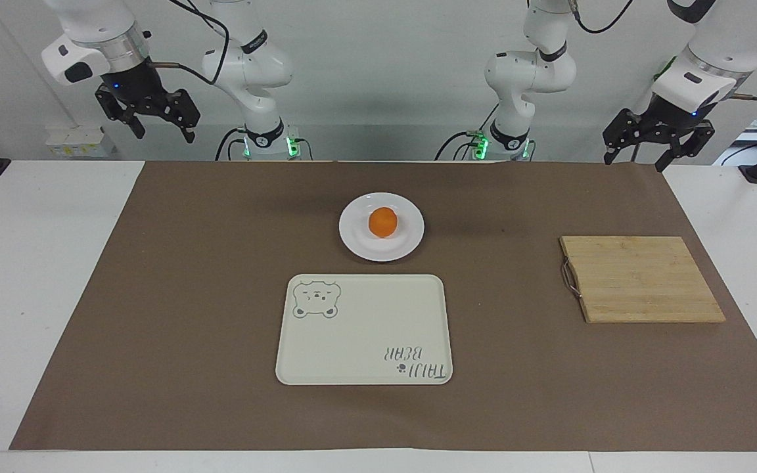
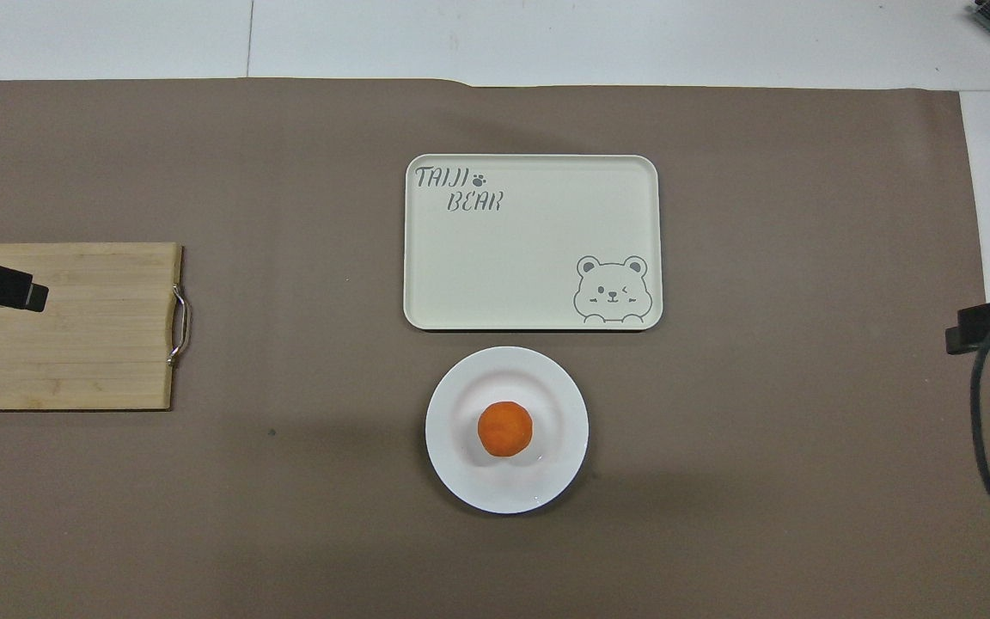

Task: Place orange and plate with both arms

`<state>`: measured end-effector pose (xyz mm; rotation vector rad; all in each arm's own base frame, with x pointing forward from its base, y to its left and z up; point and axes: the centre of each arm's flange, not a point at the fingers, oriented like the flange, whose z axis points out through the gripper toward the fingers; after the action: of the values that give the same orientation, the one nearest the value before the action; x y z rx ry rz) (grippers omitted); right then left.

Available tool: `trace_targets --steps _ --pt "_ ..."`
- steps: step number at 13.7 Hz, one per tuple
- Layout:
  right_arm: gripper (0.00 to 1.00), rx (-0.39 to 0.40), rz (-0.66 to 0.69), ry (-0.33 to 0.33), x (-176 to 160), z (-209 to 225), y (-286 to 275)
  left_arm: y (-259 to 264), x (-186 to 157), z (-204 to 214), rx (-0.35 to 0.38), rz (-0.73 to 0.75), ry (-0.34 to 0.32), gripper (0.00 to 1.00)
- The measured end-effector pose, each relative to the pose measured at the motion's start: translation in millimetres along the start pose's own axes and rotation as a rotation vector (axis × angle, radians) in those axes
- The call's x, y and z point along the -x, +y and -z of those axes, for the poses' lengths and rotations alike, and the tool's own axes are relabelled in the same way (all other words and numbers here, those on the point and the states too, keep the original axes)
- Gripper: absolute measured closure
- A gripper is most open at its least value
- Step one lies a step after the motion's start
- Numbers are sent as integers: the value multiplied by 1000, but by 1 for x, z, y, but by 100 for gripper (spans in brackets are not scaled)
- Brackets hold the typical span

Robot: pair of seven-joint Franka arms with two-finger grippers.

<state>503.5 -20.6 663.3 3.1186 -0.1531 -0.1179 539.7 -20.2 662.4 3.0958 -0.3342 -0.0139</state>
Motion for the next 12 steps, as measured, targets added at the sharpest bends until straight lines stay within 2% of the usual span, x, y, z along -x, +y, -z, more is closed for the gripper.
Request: trace_targets --steps 1,6,12 --pt "0 -9 18 -1 -2 -6 -2 0 0 0 -3 -1 -1 0" --pt "0 -170 50 -51 -15 -67 -27 4 0 0 -4 -9 -2 0" --pt "0 -453 29 -132 -16 -159 -69 -2 1 0 -4 4 -2 0"
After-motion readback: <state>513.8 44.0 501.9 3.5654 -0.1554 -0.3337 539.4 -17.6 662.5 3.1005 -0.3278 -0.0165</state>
